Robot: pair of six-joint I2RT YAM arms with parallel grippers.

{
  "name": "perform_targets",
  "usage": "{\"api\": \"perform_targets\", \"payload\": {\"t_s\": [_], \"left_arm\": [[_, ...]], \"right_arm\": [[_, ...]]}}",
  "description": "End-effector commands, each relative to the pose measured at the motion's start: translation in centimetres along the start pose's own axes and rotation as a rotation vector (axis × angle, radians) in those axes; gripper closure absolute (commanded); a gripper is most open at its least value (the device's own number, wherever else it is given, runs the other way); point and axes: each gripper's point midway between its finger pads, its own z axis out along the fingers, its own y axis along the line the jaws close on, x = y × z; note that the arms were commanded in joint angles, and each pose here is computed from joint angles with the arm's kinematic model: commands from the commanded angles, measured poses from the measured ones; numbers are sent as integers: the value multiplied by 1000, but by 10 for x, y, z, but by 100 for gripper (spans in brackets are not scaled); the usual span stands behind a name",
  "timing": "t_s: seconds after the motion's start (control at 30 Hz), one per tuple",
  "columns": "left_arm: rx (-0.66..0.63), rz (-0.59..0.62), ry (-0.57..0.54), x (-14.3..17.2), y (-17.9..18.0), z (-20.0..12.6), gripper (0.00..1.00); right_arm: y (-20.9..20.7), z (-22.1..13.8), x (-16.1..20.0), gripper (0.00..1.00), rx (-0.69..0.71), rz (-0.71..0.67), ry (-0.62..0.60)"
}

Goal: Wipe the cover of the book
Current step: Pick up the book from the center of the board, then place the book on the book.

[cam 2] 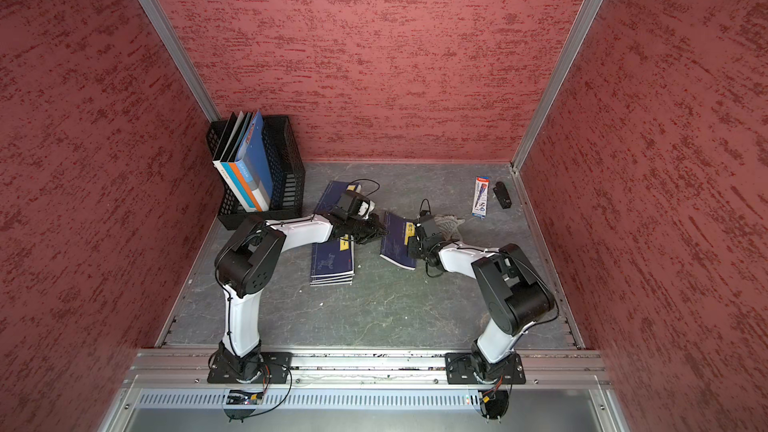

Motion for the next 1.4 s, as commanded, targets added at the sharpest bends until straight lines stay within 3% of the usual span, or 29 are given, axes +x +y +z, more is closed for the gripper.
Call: {"api": "perform_targets", "payload": {"t_s": [0.0, 0.17, 0.47, 0.97, 1.17, 1.37], "left_arm": [[63, 79, -13, -1, -33, -22, 95], [77, 117, -14, 4, -47, -43, 97], [93, 157, -35, 15, -60, -106, 99], [132, 27, -185, 33, 4, -236, 98], [122, -63, -248, 31, 44, -250, 97], [113, -123, -248, 24, 75, -236, 98]], "right_arm": [[-3, -9, 23, 61, 10, -26, 92], [8, -29, -3, 47, -13, -43, 31], [20, -57, -34, 39, -36, -58, -62], [31, -47, -37, 34, -87, -53, -56], [40, -46, -43, 34, -124, -47, -59], [42, -46, -44, 33, -129, -44, -54]]}}
